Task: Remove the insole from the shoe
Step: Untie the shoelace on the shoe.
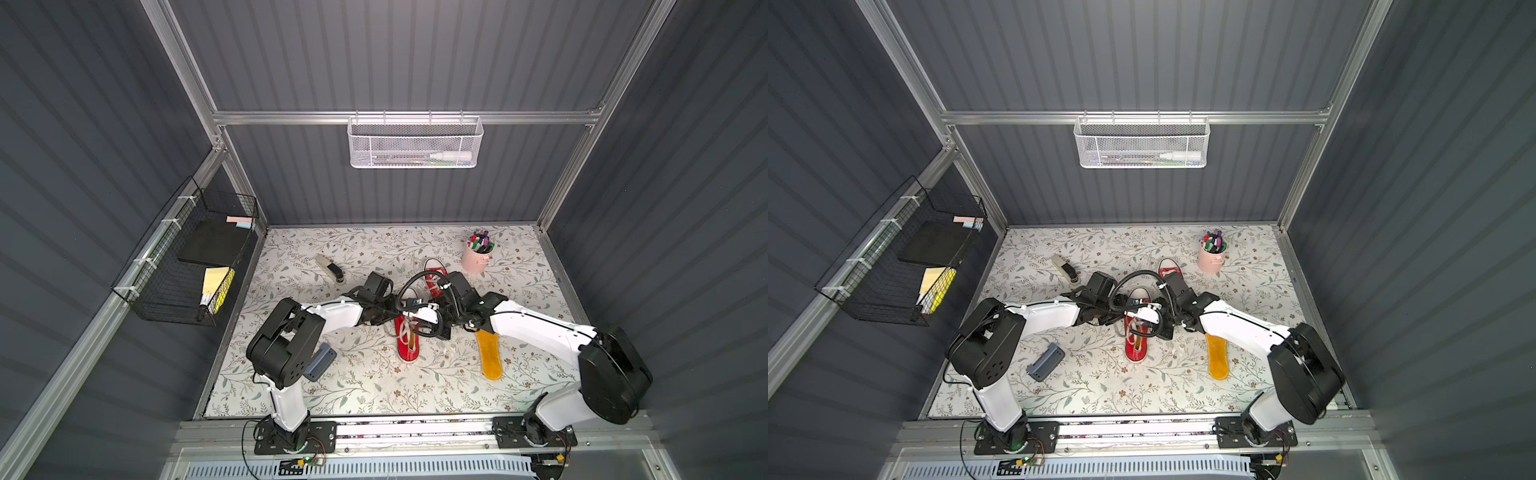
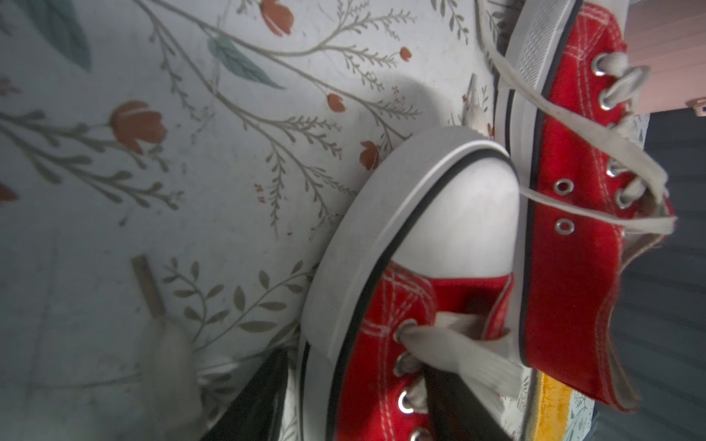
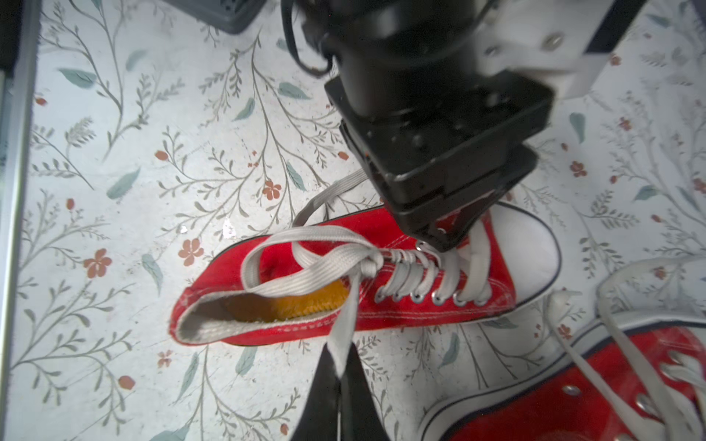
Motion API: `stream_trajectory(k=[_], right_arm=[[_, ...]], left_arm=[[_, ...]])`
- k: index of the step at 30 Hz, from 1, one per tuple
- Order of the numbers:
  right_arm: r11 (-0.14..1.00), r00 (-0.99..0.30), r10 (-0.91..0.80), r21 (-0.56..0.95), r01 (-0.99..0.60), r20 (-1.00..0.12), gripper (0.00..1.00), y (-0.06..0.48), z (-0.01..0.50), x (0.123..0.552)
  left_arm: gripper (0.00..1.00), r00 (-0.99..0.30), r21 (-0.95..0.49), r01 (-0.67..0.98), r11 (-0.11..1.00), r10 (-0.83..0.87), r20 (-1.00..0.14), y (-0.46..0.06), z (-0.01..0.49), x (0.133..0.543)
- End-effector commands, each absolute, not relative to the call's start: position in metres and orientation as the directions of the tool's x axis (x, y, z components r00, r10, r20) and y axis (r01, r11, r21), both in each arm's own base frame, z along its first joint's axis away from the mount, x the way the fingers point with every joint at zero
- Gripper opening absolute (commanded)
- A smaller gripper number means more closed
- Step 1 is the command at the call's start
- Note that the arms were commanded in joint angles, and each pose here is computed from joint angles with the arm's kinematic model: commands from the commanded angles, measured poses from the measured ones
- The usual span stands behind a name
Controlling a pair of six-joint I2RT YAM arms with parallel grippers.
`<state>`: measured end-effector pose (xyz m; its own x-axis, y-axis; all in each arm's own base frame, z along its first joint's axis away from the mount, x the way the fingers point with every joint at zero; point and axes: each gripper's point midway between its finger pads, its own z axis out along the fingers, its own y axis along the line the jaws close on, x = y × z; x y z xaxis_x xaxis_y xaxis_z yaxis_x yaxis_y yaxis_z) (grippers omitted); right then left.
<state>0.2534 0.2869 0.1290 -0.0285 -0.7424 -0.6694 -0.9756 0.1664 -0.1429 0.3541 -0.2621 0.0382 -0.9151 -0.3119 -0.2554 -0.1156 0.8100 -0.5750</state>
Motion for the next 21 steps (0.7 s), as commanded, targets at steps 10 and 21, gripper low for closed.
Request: stream_trajectory(k=[10, 21], right_arm=[[0.204, 0.060, -0.510, -0.189, -0.961, -0.858, 0.00, 0.289, 0.246, 0.220], [0.218, 0.118, -0.372, -0.211, -0.953, -0.921, 0.00, 0.296, 0.301, 0.216]], left_arm=[[0.57, -0.936, -0.477, -0.150, 0.866, -0.280, -0.214, -0.247, 0.004, 0.345], [0.61, -0.937, -0.471, -0.152, 0.869, -0.279, -0.212, -0.247, 0.001, 0.346]])
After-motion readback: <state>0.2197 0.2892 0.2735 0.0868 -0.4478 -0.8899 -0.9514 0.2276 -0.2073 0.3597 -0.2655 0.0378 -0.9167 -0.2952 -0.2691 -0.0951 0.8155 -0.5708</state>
